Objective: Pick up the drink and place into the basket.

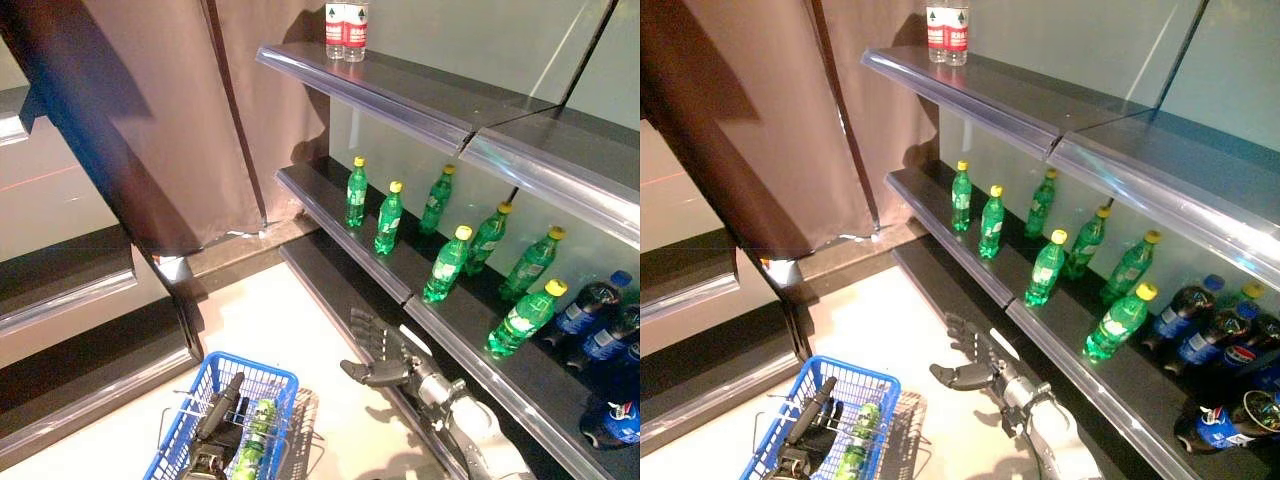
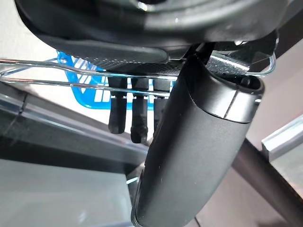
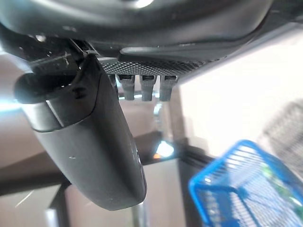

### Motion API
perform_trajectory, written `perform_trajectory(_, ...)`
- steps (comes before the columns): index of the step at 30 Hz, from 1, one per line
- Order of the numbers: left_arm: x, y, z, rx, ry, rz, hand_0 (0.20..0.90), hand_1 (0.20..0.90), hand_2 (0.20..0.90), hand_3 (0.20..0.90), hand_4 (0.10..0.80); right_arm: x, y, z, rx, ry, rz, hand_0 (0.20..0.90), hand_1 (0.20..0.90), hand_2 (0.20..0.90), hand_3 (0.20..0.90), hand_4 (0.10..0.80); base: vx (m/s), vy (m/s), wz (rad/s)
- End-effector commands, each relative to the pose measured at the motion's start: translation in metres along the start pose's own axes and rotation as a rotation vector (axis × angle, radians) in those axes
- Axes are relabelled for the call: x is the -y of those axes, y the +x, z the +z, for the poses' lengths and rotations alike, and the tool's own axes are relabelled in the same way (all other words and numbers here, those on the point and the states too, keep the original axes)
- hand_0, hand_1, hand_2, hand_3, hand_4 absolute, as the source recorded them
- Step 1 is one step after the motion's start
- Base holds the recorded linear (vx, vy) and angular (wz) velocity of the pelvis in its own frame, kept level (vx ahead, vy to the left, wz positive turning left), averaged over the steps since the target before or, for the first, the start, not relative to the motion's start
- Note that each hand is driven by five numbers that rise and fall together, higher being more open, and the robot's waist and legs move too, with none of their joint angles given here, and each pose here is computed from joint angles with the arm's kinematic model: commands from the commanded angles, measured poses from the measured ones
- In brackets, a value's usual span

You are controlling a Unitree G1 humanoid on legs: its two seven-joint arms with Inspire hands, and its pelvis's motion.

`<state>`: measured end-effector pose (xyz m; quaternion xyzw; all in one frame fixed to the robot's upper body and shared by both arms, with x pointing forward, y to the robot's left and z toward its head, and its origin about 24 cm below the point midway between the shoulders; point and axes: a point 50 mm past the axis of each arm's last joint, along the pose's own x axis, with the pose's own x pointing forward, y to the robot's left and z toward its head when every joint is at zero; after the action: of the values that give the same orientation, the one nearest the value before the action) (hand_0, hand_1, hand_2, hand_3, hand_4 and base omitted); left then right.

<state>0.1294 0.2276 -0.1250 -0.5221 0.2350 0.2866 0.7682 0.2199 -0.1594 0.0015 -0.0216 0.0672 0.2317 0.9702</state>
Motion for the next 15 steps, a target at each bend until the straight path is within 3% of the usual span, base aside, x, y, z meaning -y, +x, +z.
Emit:
perform_trajectory(1,0.099,0.016,0.043,0.198,0.006,-0.417,0.3,0.3,0.3,0.2,0.1,0.021,0.003,0.078,0.402,-0.223,-0.092,0.9,0.9,0.9,0.9,0.8,0.0,0.0,0.0)
perform_trajectory(4,0.1,0.014,0.044,0.195,0.009,-0.417,0.3,0.3,0.3,0.2,0.1,0.028,-0.01,0.096,0.49,-0.366,-0.16,0.9,0.9,0.9,0.9,0.8,0.0,0.0,0.0)
perform_trajectory(15,0.094,0.012,0.042,0.176,0.016,-0.413,0.3,0.3,0.3,0.2,0.1,0.038,-0.036,0.119,0.719,-0.397,-0.427,0.9,0.9,0.9,0.9,0.8,-0.004,0.002,-0.13)
